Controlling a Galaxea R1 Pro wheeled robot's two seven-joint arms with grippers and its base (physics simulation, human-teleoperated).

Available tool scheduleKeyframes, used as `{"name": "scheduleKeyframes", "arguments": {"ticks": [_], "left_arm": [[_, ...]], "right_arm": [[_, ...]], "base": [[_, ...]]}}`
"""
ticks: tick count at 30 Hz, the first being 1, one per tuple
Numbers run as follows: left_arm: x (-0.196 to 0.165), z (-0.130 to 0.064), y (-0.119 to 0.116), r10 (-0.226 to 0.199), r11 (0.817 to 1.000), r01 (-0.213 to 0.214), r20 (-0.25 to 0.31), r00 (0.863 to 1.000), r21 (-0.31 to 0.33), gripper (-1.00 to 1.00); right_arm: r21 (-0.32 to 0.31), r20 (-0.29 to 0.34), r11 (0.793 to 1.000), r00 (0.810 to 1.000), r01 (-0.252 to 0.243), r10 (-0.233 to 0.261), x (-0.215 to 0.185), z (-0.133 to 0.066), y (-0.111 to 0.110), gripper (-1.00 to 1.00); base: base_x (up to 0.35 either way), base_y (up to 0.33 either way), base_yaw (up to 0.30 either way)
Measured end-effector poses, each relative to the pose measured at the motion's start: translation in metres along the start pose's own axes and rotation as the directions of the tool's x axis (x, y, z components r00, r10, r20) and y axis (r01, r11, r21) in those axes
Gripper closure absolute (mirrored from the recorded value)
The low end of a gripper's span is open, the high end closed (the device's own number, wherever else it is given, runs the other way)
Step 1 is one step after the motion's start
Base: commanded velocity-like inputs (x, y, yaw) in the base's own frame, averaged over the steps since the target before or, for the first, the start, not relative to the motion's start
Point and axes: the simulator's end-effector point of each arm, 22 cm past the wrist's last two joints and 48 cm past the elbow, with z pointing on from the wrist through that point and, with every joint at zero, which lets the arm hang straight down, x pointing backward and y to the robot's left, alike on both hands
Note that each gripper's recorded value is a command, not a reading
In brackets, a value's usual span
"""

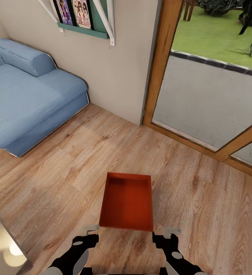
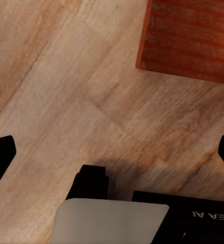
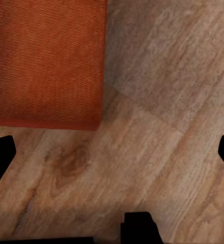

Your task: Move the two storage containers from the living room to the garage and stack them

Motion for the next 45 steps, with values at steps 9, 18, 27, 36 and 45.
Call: {"name": "scheduleKeyframes", "arguments": {"ticks": [9,18,27,36,45], "left_arm": [[0.002,0.014,-0.002,0.000,1.000,0.000,0.000,1.000,0.001,-1.00],[0.005,0.028,-0.004,0.000,1.000,0.000,0.000,1.000,0.001,-1.00],[0.007,0.043,-0.004,0.000,1.000,0.000,0.001,1.000,0.000,-1.00],[0.007,0.043,-0.005,-0.001,1.000,0.001,0.002,1.000,0.002,-1.00],[0.007,0.043,-0.005,-0.001,1.000,0.001,0.002,1.000,0.002,-1.00]], "right_arm": [[-0.022,0.059,0.998,0.996,0.066,-0.065,-0.006,0.012,0.006,-1.00],[-0.022,0.066,0.998,0.996,0.063,-0.061,-0.001,0.025,0.007,-1.00],[-0.035,0.063,0.999,0.997,0.042,-0.039,0.005,0.036,0.026,-1.00],[-0.041,0.065,0.998,0.997,0.044,-0.041,0.004,0.037,0.026,-1.00],[-0.041,0.064,0.998,0.997,0.044,-0.041,0.005,0.037,0.026,-1.00]], "base": [[0.000,0.000,0.000],[0.000,0.000,0.000],[0.000,0.000,-0.066],[0.000,0.000,-0.032],[0.000,0.014,0.000]]}}
